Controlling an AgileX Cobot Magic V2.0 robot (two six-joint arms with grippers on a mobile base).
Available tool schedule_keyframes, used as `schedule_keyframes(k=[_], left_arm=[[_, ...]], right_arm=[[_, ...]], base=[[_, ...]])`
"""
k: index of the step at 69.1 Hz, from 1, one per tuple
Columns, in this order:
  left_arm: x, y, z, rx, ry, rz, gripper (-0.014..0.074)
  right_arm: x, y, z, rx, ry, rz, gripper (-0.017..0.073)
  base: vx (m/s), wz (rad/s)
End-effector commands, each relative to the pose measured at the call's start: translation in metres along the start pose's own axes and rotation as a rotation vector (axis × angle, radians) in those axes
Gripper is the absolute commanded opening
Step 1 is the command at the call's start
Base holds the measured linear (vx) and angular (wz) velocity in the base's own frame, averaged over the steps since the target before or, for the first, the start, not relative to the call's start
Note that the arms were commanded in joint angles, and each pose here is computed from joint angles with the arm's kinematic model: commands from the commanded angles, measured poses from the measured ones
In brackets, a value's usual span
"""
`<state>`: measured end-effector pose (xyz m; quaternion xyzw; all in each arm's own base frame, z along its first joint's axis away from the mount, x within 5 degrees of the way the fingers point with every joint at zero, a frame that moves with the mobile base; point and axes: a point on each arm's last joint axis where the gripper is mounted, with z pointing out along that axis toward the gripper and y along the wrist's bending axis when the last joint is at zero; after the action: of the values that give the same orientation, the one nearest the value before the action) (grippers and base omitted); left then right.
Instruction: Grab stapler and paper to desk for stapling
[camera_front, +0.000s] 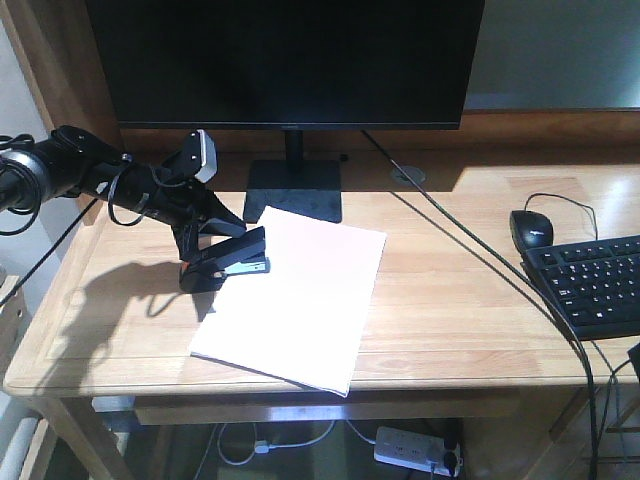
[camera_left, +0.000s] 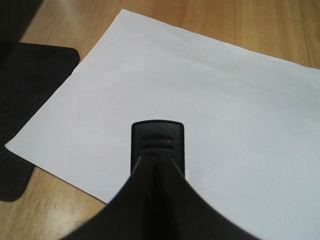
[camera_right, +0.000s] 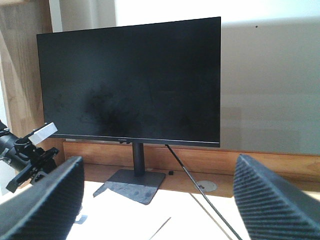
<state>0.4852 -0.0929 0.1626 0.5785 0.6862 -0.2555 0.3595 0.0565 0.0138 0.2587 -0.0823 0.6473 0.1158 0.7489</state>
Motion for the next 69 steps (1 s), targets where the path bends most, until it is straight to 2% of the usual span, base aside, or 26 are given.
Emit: schedule_keyframes(k=[1,52,69], left_arm=[[-0.037,0.0008,-0.023,-0.049,-0.083,0.035,-0.0006],[-0.037,0.0014,-0.023,-0.056,-0.083,0.035,-0.0006],[-0.0419,-0.0007,-0.0184,-0.052,-0.095,0.082,-0.0006]], right_arm=[[-0.0087,-0.0011,0.0005,0.016,-0.024,-0.058,0.057],[-0.0087,-0.0011,0.0005,0.016,-0.024,-0.058,0.057],[-0.0087,-0.0011,0.0005,0.016,-0.024,-0.058,0.057]], base=[[0.0,0.0],[0.0,0.0],[0.0,0.0]])
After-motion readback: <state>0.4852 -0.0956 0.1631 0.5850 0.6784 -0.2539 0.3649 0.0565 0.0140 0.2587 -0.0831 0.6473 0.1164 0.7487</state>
